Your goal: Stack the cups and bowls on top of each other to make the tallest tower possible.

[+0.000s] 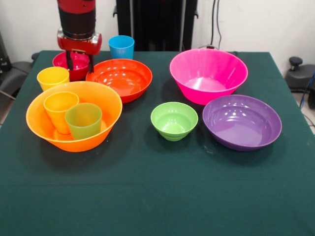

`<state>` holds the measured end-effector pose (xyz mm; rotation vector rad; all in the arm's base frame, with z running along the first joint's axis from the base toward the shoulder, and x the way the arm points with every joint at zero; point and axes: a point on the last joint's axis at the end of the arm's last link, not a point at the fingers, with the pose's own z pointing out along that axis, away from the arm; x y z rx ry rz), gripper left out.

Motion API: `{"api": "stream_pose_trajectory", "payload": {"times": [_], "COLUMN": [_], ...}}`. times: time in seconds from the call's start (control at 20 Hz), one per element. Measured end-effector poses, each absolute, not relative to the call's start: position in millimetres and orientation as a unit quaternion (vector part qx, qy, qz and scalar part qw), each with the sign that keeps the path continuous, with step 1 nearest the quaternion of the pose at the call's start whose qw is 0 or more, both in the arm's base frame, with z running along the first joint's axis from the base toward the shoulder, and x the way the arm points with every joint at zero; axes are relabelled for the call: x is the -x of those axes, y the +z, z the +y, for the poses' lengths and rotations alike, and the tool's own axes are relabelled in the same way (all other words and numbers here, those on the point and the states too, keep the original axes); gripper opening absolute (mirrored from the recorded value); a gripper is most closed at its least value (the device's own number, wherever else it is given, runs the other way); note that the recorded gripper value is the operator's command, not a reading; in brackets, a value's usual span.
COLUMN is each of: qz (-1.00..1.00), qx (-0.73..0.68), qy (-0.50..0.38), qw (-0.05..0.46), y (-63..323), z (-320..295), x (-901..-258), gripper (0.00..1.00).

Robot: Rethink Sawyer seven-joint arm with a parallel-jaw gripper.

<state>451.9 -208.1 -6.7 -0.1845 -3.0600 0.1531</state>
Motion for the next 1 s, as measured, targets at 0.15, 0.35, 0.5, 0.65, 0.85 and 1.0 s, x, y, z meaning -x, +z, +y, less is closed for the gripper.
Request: {"api": "stream_pose_trajectory", "payload": {"times": [0.15, 0.35, 0.5, 0.65, 0.85, 1.0], "qz": [-0.996, -0.995, -0.995, -0.995, -0.995, -0.996], "qx": [0.063, 0.066, 0.067, 0.064, 0.055, 0.054], "qy": [0.057, 0.07, 0.076, 0.078, 0.078, 0.075], "qw": [0.028, 0.013, 0.009, 0.009, 0.008, 0.006], "y": [1.7, 17.7, 23.1, 21.5, 15.1, 8.4], "z": [-214.7, -225.6, -229.7, -230.9, -229.0, -226.9], "x": [-455.8, -463.5, -466.1, -465.9, -466.1, -465.4], "gripper": [1.0, 1.0, 1.0, 1.0, 1.0, 1.0]}}
